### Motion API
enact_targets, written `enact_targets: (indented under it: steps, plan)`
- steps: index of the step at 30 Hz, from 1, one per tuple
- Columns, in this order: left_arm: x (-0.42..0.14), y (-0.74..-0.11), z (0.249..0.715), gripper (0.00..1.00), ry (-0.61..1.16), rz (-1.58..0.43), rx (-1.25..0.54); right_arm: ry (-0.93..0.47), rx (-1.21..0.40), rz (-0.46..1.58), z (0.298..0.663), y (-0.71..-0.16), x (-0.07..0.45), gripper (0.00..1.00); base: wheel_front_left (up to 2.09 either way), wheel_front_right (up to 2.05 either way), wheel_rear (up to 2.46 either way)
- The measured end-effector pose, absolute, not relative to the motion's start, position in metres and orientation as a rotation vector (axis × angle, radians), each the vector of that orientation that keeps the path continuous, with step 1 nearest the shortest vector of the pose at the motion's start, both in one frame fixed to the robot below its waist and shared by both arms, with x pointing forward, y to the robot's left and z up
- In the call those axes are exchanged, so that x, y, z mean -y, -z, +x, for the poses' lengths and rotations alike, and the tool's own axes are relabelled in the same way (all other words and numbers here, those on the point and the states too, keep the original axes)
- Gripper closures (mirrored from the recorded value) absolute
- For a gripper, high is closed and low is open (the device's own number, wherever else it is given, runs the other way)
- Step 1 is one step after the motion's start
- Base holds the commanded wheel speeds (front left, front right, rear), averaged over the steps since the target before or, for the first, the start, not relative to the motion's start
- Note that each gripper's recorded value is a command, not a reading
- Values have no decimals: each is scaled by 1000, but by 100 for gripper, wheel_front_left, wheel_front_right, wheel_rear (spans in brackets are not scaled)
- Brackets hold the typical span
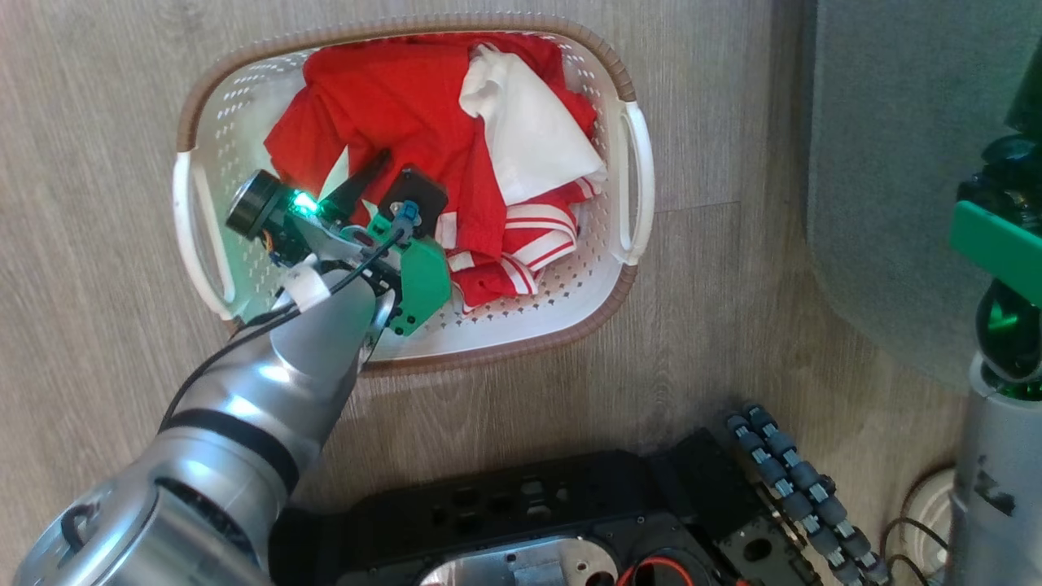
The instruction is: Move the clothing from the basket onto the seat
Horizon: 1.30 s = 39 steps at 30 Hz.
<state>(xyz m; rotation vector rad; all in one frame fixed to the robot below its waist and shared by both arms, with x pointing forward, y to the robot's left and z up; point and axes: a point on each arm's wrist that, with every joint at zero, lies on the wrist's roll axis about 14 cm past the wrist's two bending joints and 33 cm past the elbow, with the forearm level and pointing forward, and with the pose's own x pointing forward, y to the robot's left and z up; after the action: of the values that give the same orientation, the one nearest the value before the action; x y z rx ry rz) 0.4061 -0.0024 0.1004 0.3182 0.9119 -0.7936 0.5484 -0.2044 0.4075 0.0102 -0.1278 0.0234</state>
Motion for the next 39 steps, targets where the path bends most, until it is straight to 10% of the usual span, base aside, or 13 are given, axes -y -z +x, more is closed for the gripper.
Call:
enact_targets:
  steps: [2,3,21,39]
  plan:
    - [2,-99,407,86,790,324,-922,-20,126,8,548,-407,206,0,0,0,0]
    - [2,-100,407,100,788,325,-920,-19,126,7,548,-408,206,0,0,0,0]
    - [8,-183,434,100,702,219,-754,-14,140,61,538,-446,203,0,0,0,0]
    - [26,-382,429,100,648,43,-330,-74,79,102,449,-490,175,0,0,0,0]
